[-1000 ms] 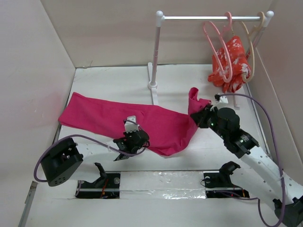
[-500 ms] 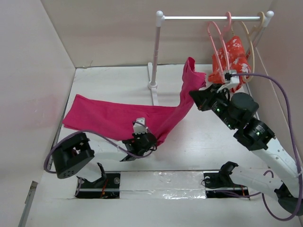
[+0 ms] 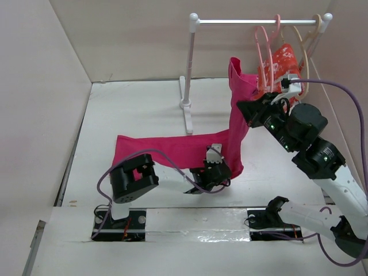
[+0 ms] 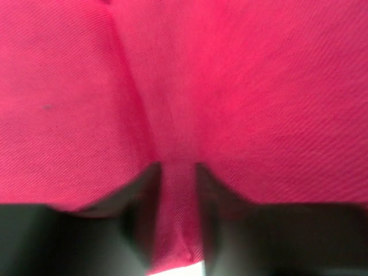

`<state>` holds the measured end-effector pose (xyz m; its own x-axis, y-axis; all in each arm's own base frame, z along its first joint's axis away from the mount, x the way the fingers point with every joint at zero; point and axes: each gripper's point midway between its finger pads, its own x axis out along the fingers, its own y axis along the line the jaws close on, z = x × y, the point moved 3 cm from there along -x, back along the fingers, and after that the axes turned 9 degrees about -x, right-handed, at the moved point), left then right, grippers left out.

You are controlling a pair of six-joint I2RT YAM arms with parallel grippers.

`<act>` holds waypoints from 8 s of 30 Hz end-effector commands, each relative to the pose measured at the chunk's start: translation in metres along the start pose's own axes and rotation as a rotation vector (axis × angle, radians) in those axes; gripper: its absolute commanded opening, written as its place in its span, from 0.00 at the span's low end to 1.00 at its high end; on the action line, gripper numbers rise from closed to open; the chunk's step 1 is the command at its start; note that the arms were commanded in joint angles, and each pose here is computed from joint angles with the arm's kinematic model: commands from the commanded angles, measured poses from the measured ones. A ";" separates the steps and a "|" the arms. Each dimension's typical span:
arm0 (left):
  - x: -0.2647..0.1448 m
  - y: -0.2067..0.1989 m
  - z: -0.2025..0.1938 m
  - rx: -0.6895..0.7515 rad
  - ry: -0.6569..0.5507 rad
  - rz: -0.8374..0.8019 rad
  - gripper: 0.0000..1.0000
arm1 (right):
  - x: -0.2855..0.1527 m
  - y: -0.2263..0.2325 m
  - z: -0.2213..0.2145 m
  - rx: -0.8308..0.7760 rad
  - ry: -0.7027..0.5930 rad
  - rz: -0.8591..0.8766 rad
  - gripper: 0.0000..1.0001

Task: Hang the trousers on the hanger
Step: Fold the trousers at the center of the board, then pick up the hanger from the clothesline, then place the trousers on the hanger.

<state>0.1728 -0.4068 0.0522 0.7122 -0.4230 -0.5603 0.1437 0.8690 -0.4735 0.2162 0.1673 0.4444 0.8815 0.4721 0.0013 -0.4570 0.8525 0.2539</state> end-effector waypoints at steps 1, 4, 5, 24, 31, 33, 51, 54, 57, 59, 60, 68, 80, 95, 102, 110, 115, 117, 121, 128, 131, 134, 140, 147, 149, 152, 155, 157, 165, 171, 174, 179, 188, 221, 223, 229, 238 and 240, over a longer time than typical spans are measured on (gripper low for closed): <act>-0.022 -0.004 0.039 -0.040 -0.087 -0.036 0.33 | -0.004 0.011 0.036 -0.003 -0.115 0.056 0.00; -0.048 0.020 0.083 -0.090 -0.173 -0.029 0.45 | 0.006 0.013 0.028 -0.008 -0.101 0.063 0.00; -0.053 0.037 0.105 -0.118 -0.239 0.019 0.45 | 0.013 0.016 0.023 -0.006 -0.088 0.079 0.00; -0.308 0.149 0.304 -0.511 -0.826 -0.155 0.42 | 0.163 0.230 -0.122 -0.024 0.199 0.418 0.00; -0.321 0.173 0.294 -0.546 -0.849 -0.071 0.51 | 0.172 0.275 -0.257 -0.045 0.436 0.438 0.73; -0.320 0.175 0.291 -0.560 -0.858 -0.086 0.52 | 0.163 0.269 -0.247 0.005 0.388 0.444 0.74; -0.126 0.140 0.182 -0.360 -0.355 -0.095 0.46 | 0.011 0.052 -0.350 0.111 0.569 0.080 0.08; -0.113 0.130 0.159 -0.289 -0.285 -0.110 0.40 | -0.003 0.046 -0.376 0.144 0.610 0.057 0.06; -0.102 0.132 0.119 -0.272 -0.185 -0.086 0.30 | -0.019 0.034 -0.404 0.156 0.662 0.015 0.03; -0.100 0.138 0.088 -0.252 -0.123 -0.074 0.25 | -0.028 0.029 -0.415 0.158 0.686 0.001 0.03; -0.097 0.143 0.082 -0.266 -0.125 -0.050 0.24 | -0.029 0.027 -0.416 0.155 0.686 -0.009 0.03; -0.111 0.122 0.118 -0.219 -0.228 -0.081 0.11 | -0.026 0.028 -0.333 0.020 0.572 -0.046 0.27; -0.121 0.045 0.193 -0.065 -0.402 -0.246 0.00 | 0.013 -0.057 -0.053 -0.043 -0.038 -0.389 0.02; -0.127 0.062 0.183 -0.034 -0.405 -0.250 0.27 | 0.096 -0.204 0.001 -0.133 -0.001 -0.826 0.75; -0.123 0.060 0.180 -0.032 -0.390 -0.251 0.27 | 0.115 -0.231 -0.019 -0.118 0.063 -0.733 0.32; -0.120 0.060 0.178 -0.034 -0.381 -0.247 0.29 | 0.113 -0.222 0.001 -0.163 0.007 -0.647 0.00; -0.118 0.059 0.177 -0.036 -0.378 -0.246 0.40 | 0.096 -0.212 0.018 -0.173 -0.052 -0.638 0.00; -0.118 0.059 0.177 -0.037 -0.377 -0.248 0.45 | 0.091 -0.210 0.018 -0.175 -0.057 -0.633 0.00; -0.117 0.059 0.176 -0.038 -0.377 -0.246 0.49 | 0.080 -0.204 0.008 -0.189 -0.057 -0.620 0.00; -0.117 0.058 0.177 -0.037 -0.374 -0.247 0.51 | 0.067 -0.188 -0.057 -0.152 0.065 -0.556 0.00; -0.117 0.059 0.177 -0.034 -0.377 -0.245 0.51 | 0.054 -0.173 -0.112 -0.124 0.154 -0.534 0.00; -0.109 0.053 0.179 -0.021 -0.378 -0.236 0.54 | 0.024 -0.153 -0.201 -0.072 0.301 -0.514 0.00; -0.102 0.013 0.190 -0.006 -0.325 -0.296 0.64 | -0.009 -0.134 -0.265 -0.044 0.406 -0.484 0.00; -0.062 -0.057 0.222 0.041 -0.291 -0.290 0.64 | -0.016 -0.110 -0.302 -0.010 0.458 -0.411 0.00; -0.054 -0.069 0.226 0.052 -0.286 -0.291 0.65 | -0.016 -0.108 -0.305 -0.024 0.465 -0.415 0.00; -0.041 -0.090 0.230 0.061 -0.286 -0.300 0.65 | -0.017 -0.106 -0.307 -0.036 0.466 -0.422 0.00; -0.023 -0.103 0.231 0.089 -0.256 -0.270 0.65 | -0.018 -0.107 -0.305 -0.029 0.450 -0.424 0.00; -0.007 -0.110 0.228 0.111 -0.236 -0.248 0.65 | -0.019 -0.107 -0.304 -0.025 0.438 -0.418 0.00; 0.041 -0.121 0.214 0.150 -0.190 -0.179 0.63 | -0.019 -0.105 -0.306 -0.021 0.442 -0.407 0.00; 0.059 -0.113 0.216 0.149 -0.237 -0.093 0.46 | -0.019 -0.104 -0.308 -0.022 0.445 -0.401 0.00; 0.066 -0.108 0.213 0.166 -0.235 -0.064 0.32 | -0.019 -0.102 -0.307 -0.022 0.442 -0.396 0.00; 0.061 -0.096 0.214 0.142 -0.270 -0.036 0.00 | -0.020 -0.103 -0.308 -0.024 0.444 -0.406 0.00; 0.029 -0.072 0.207 0.004 -0.324 -0.071 0.00 | -0.028 -0.091 -0.302 0.003 0.449 -0.366 0.74; -0.003 0.054 0.111 -0.252 -0.256 -0.044 0.00 | 0.057 -0.081 -0.371 0.100 0.580 -0.165 0.48; -0.004 0.058 0.108 -0.245 -0.255 -0.038 0.00 | 0.057 -0.080 -0.374 0.118 0.576 -0.156 0.50; -0.007 0.067 0.105 -0.213 -0.253 -0.026 0.00 | 0.049 -0.075 -0.398 0.184 0.613 -0.114 0.32; -0.021 0.083 0.109 -0.144 -0.276 0.004 0.00 | 0.039 -0.083 -0.335 0.185 0.454 -0.129 0.00; -0.024 0.087 0.110 -0.125 -0.277 0.024 0.00 | 0.034 -0.091 -0.304 0.171 0.385 -0.161 0.00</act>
<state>0.2499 -0.3138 0.1114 0.8775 -0.3535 -0.3240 0.0493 0.7386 -0.6723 0.2372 0.1941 0.0902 0.7343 0.4876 -0.4722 -0.3001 0.8572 0.4185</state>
